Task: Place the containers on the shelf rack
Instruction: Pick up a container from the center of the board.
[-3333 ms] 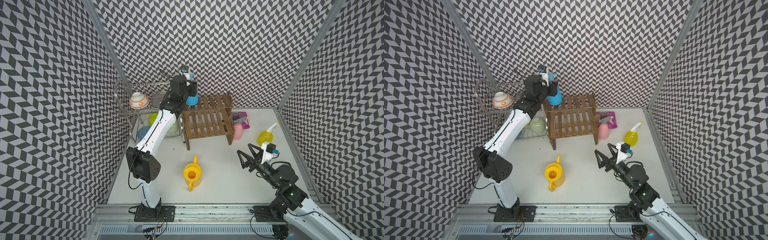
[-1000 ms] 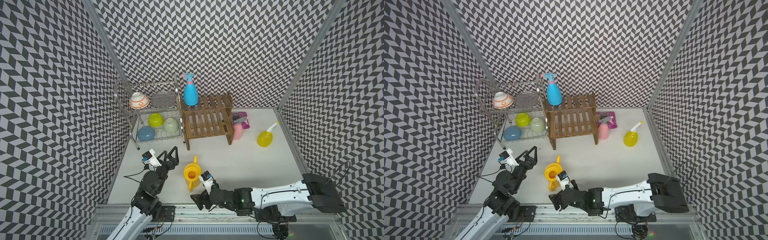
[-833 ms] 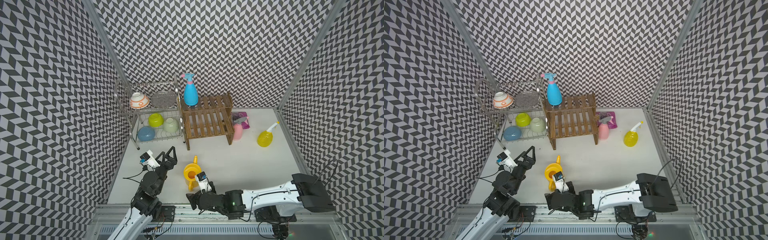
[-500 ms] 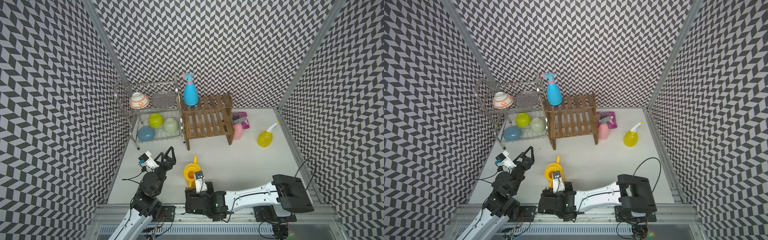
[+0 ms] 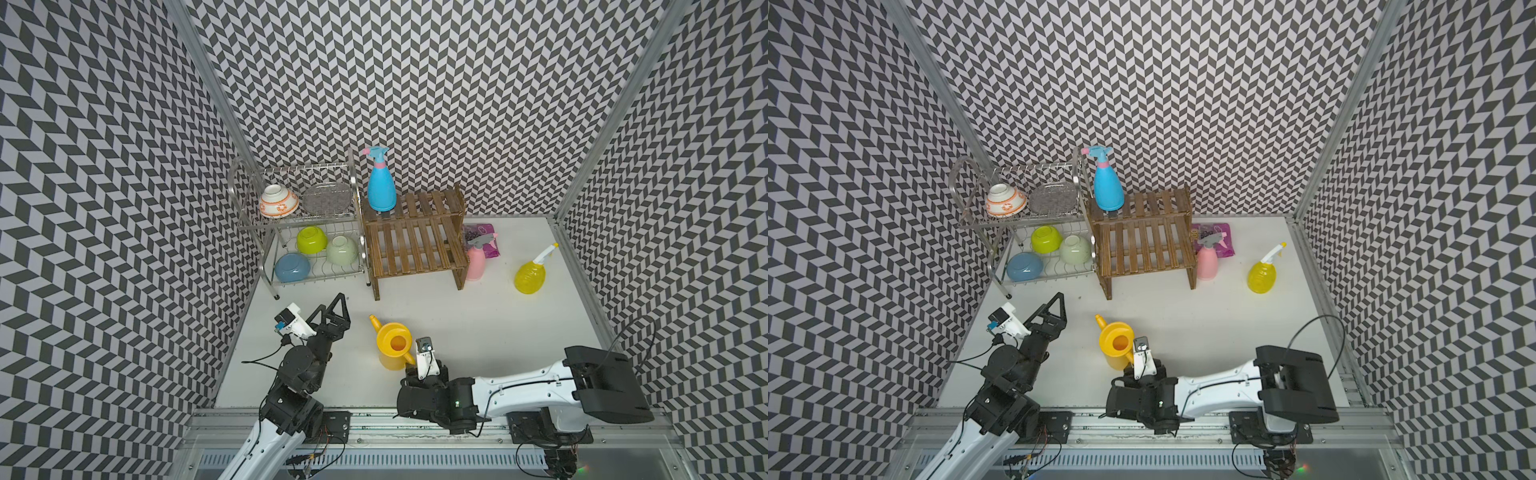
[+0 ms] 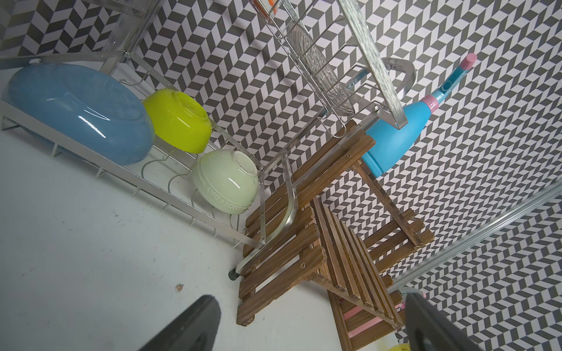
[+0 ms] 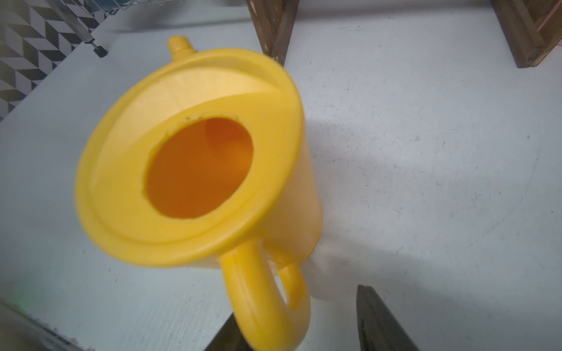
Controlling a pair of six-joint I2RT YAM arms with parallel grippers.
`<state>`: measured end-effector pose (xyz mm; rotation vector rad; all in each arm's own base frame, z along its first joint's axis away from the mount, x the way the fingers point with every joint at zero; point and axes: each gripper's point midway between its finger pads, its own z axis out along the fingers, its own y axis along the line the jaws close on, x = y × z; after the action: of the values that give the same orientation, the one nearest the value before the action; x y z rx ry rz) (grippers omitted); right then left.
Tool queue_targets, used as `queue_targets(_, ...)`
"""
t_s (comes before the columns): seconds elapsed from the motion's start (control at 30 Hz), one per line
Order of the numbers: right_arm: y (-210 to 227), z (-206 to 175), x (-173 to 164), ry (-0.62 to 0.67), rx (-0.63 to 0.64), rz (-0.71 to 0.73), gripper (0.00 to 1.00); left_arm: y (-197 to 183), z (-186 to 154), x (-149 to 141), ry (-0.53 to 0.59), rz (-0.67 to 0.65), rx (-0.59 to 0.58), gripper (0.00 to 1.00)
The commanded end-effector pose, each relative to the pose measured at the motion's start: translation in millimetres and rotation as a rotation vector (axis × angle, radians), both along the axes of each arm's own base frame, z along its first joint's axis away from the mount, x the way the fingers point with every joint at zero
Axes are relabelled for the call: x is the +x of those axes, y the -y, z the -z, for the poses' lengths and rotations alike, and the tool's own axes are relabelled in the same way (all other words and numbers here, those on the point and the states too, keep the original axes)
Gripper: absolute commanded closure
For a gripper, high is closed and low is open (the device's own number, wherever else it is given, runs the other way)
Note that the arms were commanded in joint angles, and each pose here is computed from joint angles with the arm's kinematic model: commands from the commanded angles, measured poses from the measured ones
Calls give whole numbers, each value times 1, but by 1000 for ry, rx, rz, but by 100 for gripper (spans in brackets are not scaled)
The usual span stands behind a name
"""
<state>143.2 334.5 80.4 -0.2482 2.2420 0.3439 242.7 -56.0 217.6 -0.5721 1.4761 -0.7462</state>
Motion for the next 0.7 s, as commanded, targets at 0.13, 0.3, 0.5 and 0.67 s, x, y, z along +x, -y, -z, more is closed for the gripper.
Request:
queue_targets(0.13, -37, -21, 2, 40, 52, -245, 53, 1, -1, -1, 7, 6, 13, 3)
queue_targets(0.3, -44, -20, 2, 84, 17, -375, 55, 2, -2, -1, 9, 11, 15, 3)
queue_targets(0.5, -33, -15, 14, 86, 30, -386, 79, 3, -2, -1, 10, 16, 15, 4)
queue_targets(0.67, -23, -18, 15, 115, 23, -391, 93, 5, -2, -1, 13, 25, 14, 4)
